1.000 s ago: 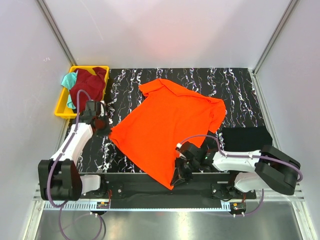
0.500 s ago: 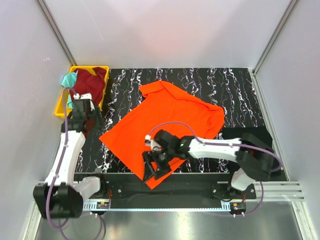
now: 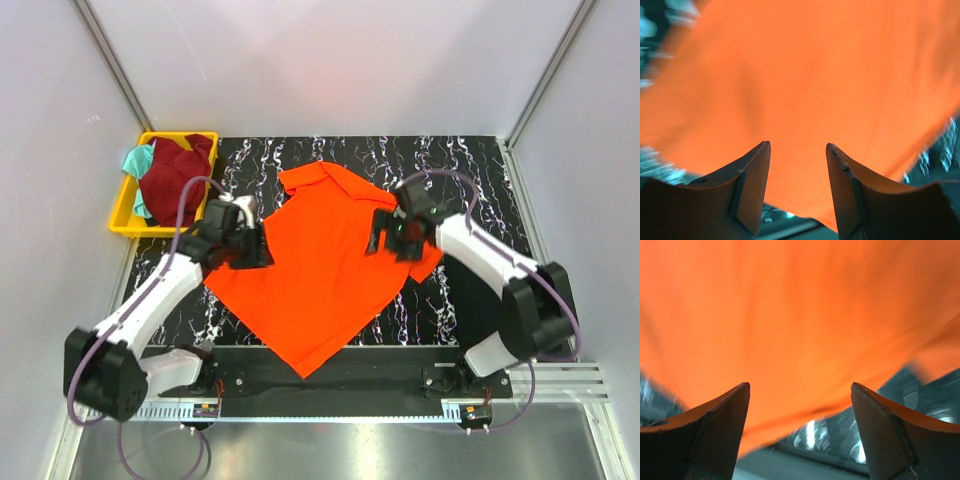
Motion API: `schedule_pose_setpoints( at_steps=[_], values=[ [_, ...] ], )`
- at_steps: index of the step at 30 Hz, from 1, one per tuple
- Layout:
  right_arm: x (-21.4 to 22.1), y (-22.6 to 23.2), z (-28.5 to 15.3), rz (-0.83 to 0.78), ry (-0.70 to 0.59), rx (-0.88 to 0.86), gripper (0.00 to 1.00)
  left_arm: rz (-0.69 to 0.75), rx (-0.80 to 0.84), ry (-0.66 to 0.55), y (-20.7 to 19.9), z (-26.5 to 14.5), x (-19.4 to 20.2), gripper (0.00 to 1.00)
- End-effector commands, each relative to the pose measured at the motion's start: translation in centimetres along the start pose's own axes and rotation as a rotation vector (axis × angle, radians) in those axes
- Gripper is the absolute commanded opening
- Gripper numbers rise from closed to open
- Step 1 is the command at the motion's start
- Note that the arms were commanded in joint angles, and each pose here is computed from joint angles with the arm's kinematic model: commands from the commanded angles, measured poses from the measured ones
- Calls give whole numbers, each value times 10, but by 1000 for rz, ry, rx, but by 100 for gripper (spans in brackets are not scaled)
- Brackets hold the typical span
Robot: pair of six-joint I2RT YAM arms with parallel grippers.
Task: Fold and stack the t-shirts
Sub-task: Flatten the tshirt out
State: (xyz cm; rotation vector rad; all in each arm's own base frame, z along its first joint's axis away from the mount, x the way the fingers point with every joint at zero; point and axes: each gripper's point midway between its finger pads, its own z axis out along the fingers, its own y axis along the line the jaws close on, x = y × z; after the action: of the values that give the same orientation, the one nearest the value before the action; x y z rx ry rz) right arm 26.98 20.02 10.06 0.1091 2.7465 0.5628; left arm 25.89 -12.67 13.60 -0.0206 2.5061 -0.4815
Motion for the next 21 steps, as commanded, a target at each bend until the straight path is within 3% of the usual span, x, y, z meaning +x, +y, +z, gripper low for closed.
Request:
schedule_pose_setpoints(
  at_steps=[1,2,4,5,6,9,13,17,21],
  values=[
    [-73,-65,-4,-47,-152,285,87,-14,162,45,-43,16,7,53],
    [-100,-74,-10,-61,-210,338,84,-17,159,77,-43,25,13,53],
    [-122,-102,9,-51,-183,405,77,-1,158,77,-44,31,9,53],
    [-145,-98,8,-57,-219,395,66,17,137,95,-40,40,9,53],
    [-156,-102,13,-60,-221,406,64,28,126,92,-38,44,5,53],
    [-179,-104,48,-95,-180,404,65,54,105,123,-36,66,-4,53],
    [-202,-59,62,-80,-206,255,66,17,62,147,-25,96,-8,49],
    [-217,-37,77,-120,-245,264,66,-46,38,178,-6,116,-7,43],
    [-223,-49,95,-124,-213,325,65,-84,0,218,21,134,-6,43]
  ],
)
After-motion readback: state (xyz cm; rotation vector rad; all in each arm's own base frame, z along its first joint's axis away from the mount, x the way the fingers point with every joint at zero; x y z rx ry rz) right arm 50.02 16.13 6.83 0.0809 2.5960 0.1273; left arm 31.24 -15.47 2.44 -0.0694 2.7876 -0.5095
